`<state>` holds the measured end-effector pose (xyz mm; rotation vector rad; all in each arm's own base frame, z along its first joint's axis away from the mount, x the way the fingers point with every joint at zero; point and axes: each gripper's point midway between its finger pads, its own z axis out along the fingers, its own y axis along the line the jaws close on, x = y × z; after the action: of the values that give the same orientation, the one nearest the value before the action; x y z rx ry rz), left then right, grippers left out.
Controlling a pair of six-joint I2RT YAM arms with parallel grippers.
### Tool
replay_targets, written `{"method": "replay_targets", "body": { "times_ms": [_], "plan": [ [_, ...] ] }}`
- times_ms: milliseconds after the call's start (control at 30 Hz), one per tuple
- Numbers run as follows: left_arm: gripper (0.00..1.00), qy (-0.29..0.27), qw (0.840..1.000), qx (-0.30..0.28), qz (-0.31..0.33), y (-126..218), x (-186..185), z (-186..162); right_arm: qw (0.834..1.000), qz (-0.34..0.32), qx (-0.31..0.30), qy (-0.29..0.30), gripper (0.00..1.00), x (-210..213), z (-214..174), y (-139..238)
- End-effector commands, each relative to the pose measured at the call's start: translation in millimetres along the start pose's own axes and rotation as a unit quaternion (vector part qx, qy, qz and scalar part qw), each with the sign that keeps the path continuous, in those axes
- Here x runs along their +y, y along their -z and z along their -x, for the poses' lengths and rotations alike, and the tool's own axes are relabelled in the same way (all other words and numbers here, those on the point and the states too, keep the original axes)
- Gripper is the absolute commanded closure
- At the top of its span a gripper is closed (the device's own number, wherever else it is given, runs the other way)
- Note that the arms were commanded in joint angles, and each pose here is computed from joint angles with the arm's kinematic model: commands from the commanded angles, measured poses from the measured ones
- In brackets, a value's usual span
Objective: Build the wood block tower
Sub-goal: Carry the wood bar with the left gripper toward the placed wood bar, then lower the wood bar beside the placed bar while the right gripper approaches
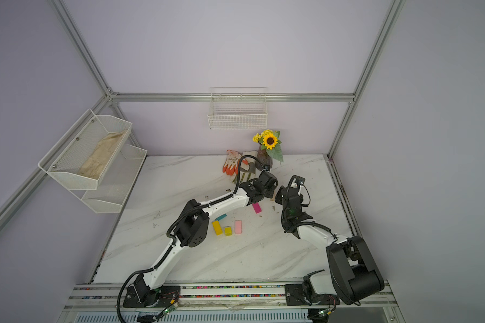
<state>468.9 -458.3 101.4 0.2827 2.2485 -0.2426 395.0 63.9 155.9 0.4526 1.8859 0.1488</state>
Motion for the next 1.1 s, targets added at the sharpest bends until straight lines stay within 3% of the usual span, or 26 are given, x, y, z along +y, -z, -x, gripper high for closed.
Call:
{"method": "replay_targets", "body": {
  "times_ms": [0, 833, 1067],
  "plan": [
    [1.0, 0.042, 0.997, -0.055, -0.029, 12, -14, 46, 1.0, -0.002, -0.02, -0.014, 0.36, -1, 9, 5],
    [1.0, 0.09, 0.995, -0.022, -0.042, -21, -16, 15, 0.999, -0.002, -0.031, -0.023, 0.33, -5, 14, 12],
    [0.91, 0.098, 0.994, -0.018, -0.05, -23, -18, 13, 0.999, -0.001, -0.032, -0.023, 0.33, -5, 14, 13]
  ]
}}
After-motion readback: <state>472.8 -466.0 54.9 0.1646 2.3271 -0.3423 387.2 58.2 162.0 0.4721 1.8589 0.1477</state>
